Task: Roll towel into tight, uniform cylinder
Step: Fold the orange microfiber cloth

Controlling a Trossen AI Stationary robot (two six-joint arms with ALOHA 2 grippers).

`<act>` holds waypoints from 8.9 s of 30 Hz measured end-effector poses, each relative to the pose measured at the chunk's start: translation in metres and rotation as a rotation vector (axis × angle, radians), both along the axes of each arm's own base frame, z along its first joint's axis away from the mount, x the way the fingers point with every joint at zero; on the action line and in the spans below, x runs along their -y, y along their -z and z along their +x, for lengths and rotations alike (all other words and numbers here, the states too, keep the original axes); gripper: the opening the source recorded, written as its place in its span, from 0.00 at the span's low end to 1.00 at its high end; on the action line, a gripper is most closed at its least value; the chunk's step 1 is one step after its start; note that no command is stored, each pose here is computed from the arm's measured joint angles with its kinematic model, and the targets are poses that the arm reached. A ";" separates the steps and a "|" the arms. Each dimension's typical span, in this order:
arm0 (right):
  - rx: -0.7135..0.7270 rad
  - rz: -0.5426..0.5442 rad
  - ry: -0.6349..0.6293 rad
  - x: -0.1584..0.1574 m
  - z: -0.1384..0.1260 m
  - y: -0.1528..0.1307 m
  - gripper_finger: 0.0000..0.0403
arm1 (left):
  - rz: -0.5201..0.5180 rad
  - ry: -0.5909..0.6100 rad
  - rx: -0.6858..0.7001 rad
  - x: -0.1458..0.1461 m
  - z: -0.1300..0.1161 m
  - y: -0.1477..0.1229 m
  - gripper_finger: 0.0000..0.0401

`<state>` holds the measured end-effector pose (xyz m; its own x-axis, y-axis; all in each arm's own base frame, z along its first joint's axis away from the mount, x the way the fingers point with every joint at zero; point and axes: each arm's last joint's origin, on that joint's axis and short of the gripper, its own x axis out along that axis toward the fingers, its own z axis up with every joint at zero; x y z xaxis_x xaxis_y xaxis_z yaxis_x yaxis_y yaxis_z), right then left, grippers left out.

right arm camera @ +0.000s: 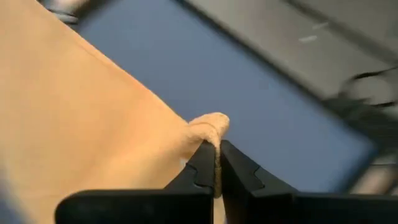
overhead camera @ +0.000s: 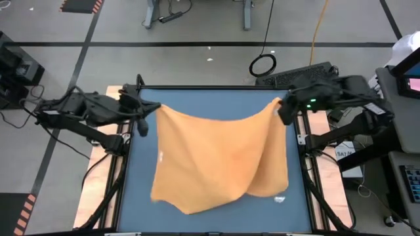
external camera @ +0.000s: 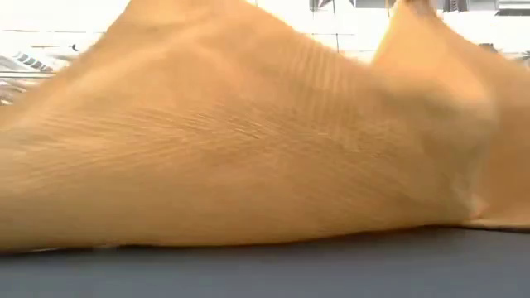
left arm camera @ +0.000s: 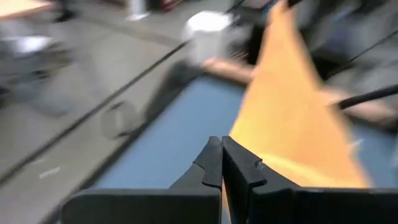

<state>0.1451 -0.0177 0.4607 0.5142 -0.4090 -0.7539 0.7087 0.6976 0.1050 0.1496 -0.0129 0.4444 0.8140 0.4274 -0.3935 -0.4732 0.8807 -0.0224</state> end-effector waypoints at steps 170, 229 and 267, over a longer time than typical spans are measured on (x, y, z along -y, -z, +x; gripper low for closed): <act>-0.641 0.537 -0.614 -0.062 0.016 0.234 0.00 | -0.810 0.393 -0.831 -0.039 -0.026 0.162 0.00; -0.121 0.838 0.266 -0.060 0.026 0.187 0.41 | -0.638 0.327 -0.546 -0.057 0.019 0.161 0.43; -0.395 0.663 -0.055 0.103 0.075 0.261 0.25 | -0.882 -0.180 -0.566 -0.117 0.107 0.251 0.43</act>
<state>0.2203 -0.1209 0.1994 0.1624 0.2101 -0.9641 0.7467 0.6125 0.2593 0.2561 0.1041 0.1937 0.3689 -0.0977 -0.9243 -0.7361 0.5765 -0.3547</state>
